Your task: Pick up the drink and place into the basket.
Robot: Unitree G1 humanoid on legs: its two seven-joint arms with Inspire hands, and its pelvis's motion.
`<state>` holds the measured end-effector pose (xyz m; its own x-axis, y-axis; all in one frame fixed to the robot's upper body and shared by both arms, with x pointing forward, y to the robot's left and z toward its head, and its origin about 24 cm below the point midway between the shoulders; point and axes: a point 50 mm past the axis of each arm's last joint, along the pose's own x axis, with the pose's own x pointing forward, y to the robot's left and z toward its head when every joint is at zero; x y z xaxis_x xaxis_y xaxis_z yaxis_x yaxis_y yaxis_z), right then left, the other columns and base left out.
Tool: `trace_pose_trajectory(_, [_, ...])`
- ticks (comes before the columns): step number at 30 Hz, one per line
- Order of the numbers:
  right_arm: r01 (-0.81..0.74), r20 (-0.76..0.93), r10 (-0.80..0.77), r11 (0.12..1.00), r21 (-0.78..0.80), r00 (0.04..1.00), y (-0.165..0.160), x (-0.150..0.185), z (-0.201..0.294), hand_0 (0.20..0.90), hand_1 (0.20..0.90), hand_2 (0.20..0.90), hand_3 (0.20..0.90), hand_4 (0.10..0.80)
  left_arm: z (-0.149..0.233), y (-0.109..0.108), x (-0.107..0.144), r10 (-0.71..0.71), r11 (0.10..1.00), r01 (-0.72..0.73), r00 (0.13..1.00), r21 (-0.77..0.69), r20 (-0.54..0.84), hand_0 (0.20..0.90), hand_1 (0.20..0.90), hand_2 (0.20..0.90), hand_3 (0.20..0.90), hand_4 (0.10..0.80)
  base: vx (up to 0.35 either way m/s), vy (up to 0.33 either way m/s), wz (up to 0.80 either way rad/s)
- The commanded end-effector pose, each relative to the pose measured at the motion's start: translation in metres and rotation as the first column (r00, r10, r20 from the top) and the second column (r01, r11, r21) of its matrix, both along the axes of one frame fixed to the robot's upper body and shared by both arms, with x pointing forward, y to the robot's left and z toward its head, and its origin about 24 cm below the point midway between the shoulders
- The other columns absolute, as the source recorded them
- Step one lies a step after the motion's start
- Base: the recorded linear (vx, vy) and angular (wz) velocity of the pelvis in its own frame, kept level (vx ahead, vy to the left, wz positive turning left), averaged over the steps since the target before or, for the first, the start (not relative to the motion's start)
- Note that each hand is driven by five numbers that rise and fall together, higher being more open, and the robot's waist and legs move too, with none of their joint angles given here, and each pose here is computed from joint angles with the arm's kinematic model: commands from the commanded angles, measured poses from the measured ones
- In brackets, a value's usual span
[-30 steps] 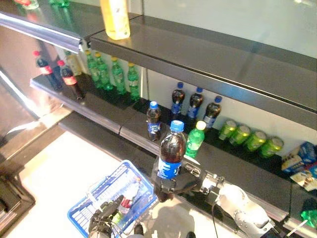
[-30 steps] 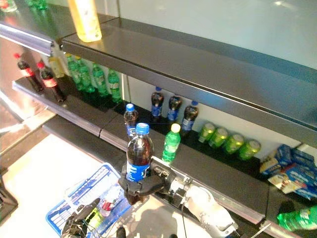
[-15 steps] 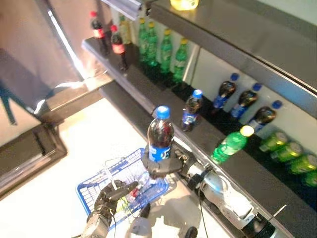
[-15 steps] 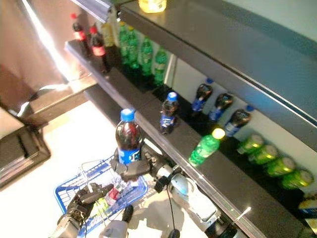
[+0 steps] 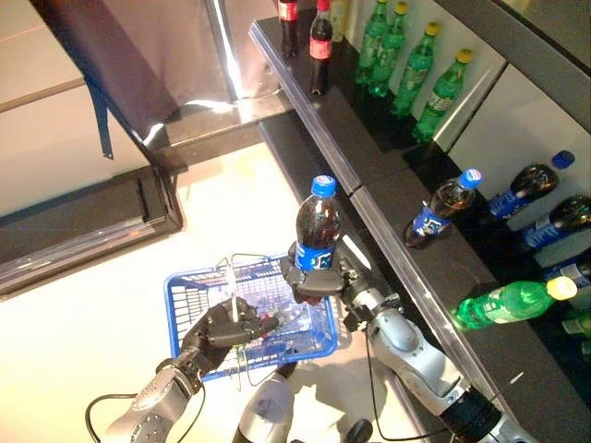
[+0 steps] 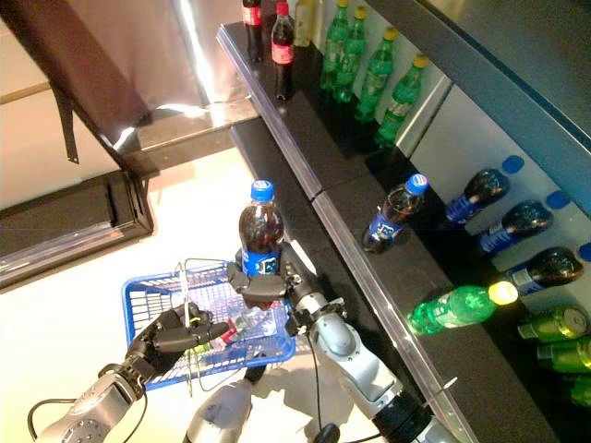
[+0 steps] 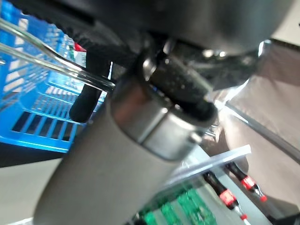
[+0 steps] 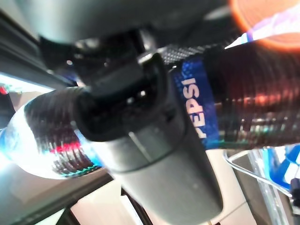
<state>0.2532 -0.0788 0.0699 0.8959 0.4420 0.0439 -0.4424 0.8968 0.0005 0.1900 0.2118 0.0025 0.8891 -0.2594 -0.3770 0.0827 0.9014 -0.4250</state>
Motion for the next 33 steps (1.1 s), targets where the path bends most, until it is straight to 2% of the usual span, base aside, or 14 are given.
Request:
trace_pose_trajectory(1, [-0.158, 0.342, 0.076, 0.963, 0.218, 0.937, 0.035, -0.007, 0.070, 0.300, 0.300, 0.300, 0.200, 0.100, 0.122, -0.039, 0.012, -0.203, 0.927, 0.355, 0.750, -0.123, 0.629, 0.300, 0.300, 0.300, 0.200, 0.100, 0.079, -0.021, 0.05])
trace_pose_trajectory(8, [-0.110, 0.254, 0.050, 0.968, 0.226, 0.966, 0.049, 0.001, 0.049, 0.300, 0.300, 0.300, 0.200, 0.100, 0.137, -0.055, 0.010, -0.283, 0.862, 0.489, 0.679, -0.131, 0.677, 0.300, 0.300, 0.300, 0.200, 0.100, 0.086, -0.034, 0.14])
trace_pose_trajectory(13, [-0.084, 0.191, 0.045, 0.977, 0.196, 0.980, 0.059, 0.002, 0.032, 0.300, 0.300, 0.300, 0.200, 0.100, 0.148, -0.055, 0.012, -0.283, 0.865, 0.491, 0.644, -0.101, 0.711, 0.300, 0.300, 0.300, 0.200, 0.100, 0.068, -0.006, 0.09])
trace_pose_trajectory(16, [-0.059, 0.083, 0.046, 0.985, 0.161, 0.996, 0.059, 0.001, 0.007, 0.300, 0.300, 0.300, 0.200, 0.100, 0.161, -0.049, 0.014, -0.274, 0.888, 0.459, 0.598, -0.041, 0.753, 0.300, 0.300, 0.300, 0.200, 0.100, 0.059, 0.010, 0.04])
trace_pose_trajectory(21, [-0.001, -0.079, 0.013, 0.989, 0.148, 0.997, 0.055, -0.008, -0.035, 0.300, 0.300, 0.300, 0.200, 0.100, 0.173, -0.048, 0.013, -0.266, 0.874, 0.483, 0.570, -0.056, 0.777, 0.300, 0.300, 0.300, 0.200, 0.100, 0.069, -0.006, 0.03])
trace_pose_trajectory(24, [0.016, -0.137, 0.002, 0.991, 0.131, 0.991, 0.054, -0.015, -0.051, 0.300, 0.300, 0.300, 0.200, 0.100, 0.183, -0.053, 0.008, -0.274, 0.847, 0.530, 0.494, -0.036, 0.825, 0.300, 0.300, 0.300, 0.200, 0.100, 0.059, -0.006, 0.01])
trace_pose_trajectory(29, [0.022, -0.180, -0.015, 0.999, 0.038, 0.984, 0.054, -0.018, -0.068, 0.300, 0.300, 0.300, 0.200, 0.100, 0.199, -0.059, 0.005, -0.311, 0.826, 0.560, 0.372, 0.056, 0.874, 0.300, 0.300, 0.300, 0.200, 0.100, 0.038, -0.009, 0.01])
trace_pose_trajectory(33, [0.002, -0.271, -0.026, 0.996, -0.088, 0.962, 0.052, -0.022, -0.089, 0.300, 0.300, 0.300, 0.200, 0.100, 0.204, -0.064, 0.008, -0.322, 0.816, 0.575, 0.365, 0.061, 0.874, 0.300, 0.300, 0.300, 0.200, 0.100, 0.035, -0.006, 0.01])
